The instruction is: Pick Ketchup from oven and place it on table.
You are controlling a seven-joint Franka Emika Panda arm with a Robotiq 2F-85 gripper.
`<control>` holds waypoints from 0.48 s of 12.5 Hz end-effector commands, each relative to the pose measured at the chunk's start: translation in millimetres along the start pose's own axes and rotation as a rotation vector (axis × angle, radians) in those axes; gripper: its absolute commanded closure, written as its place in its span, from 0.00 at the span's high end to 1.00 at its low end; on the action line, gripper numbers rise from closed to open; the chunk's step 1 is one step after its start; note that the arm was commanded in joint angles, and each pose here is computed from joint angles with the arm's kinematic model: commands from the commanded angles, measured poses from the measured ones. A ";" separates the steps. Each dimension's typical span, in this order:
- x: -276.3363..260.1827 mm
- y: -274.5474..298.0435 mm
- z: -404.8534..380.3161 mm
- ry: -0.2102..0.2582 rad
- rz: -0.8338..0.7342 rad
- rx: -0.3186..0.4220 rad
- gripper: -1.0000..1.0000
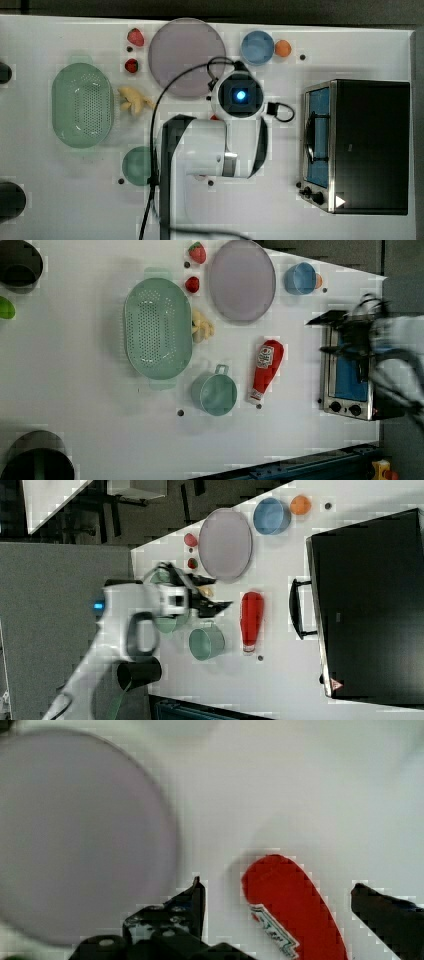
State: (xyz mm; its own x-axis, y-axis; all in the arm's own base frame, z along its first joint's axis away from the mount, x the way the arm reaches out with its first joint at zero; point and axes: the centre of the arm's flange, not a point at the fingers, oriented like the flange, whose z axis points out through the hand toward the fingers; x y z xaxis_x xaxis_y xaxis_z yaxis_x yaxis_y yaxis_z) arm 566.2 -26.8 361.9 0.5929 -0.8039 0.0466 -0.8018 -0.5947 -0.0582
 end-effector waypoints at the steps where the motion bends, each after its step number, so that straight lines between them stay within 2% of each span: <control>1: 8.1 -11.5 -69.2 0.008 -0.014 0.047 1.00; 5: 15.1 -22.8 -152.0 0.015 -0.015 0.070 1.00; 6: 14.9 -22.6 -164.7 -0.001 -0.016 0.052 1.00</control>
State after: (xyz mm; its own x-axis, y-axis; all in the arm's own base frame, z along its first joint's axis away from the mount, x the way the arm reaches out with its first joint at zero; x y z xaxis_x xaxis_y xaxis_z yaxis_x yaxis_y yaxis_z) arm 576.6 -18.6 503.9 0.6095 -0.7924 0.0246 -0.7896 -0.6096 -0.0701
